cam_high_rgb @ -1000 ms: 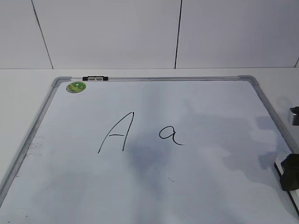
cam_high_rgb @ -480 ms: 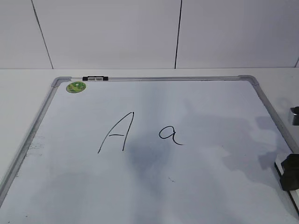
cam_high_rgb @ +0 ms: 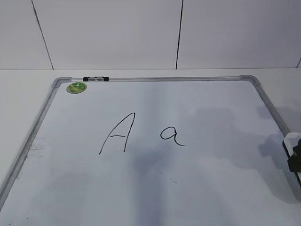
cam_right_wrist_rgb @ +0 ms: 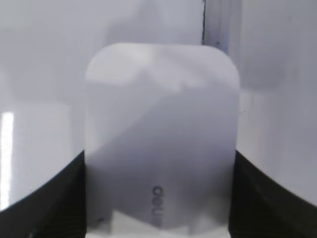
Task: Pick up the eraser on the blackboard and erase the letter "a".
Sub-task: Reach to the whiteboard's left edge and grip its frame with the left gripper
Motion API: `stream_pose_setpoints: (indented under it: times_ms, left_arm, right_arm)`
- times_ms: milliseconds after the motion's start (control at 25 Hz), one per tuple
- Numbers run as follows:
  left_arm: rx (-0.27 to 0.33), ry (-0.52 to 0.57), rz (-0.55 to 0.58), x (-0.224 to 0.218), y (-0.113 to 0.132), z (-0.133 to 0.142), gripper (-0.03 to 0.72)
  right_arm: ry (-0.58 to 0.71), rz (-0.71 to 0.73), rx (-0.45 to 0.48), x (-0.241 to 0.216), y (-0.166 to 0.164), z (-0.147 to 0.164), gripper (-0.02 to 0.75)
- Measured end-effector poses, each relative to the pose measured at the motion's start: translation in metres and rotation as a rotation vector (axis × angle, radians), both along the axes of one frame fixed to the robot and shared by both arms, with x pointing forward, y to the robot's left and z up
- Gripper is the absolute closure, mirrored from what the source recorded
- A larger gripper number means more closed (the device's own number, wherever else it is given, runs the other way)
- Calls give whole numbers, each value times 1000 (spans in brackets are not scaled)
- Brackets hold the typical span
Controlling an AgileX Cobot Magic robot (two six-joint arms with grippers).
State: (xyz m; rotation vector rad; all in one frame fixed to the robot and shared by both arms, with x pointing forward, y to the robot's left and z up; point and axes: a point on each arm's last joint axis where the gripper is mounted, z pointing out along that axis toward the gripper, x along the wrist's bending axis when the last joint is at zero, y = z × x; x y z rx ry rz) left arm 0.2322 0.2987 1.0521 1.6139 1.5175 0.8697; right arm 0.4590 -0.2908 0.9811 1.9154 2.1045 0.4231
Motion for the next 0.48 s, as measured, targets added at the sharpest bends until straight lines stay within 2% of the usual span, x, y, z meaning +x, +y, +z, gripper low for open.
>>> stream_pose_setpoints:
  times_ms: [480]
  left_arm:
    - [0, 0, 0, 0, 0, 0, 454]
  right_arm:
    - [-103, -14, 45, -24, 2, 35, 219]
